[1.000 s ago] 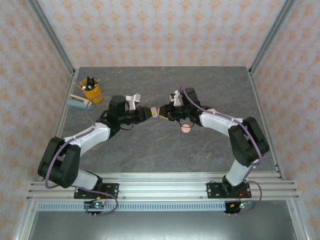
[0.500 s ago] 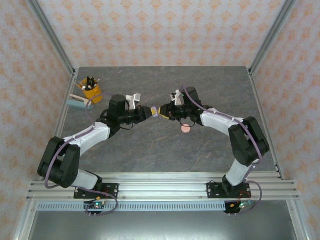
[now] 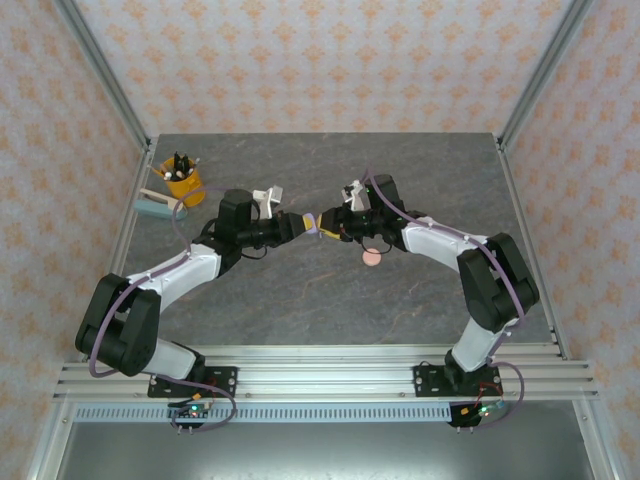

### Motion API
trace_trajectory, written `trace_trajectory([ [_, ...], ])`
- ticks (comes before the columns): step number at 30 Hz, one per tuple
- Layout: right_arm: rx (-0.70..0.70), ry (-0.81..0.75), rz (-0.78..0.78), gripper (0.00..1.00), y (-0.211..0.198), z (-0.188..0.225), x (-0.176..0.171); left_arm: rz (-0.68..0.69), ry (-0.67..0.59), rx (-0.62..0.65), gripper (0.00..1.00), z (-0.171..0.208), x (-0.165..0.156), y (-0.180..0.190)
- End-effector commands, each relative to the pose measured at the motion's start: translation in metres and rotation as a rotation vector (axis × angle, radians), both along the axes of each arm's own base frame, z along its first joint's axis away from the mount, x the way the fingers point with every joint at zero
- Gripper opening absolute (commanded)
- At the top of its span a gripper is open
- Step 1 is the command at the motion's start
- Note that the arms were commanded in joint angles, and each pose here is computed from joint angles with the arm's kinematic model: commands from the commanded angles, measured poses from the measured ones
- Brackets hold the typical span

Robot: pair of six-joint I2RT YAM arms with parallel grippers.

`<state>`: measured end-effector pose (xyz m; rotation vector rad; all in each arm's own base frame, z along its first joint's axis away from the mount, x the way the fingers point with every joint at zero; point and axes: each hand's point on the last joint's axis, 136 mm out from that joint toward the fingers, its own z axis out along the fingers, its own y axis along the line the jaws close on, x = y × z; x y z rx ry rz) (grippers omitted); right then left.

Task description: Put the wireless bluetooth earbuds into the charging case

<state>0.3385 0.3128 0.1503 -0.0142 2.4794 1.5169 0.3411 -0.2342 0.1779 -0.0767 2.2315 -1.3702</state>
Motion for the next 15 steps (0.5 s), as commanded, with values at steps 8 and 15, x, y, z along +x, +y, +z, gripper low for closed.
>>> trace_trajectory([
  [8, 0.001, -0.009, 0.096, 0.25, -0.003, -0.006, -0.012, -0.056, -0.073, -0.048, 0.09, 0.029, 0.001, -0.015],
  [15, -0.031, -0.010, 0.125, 0.24, -0.007, -0.011, -0.019, -0.096, -0.074, -0.082, 0.09, 0.033, 0.000, -0.021],
])
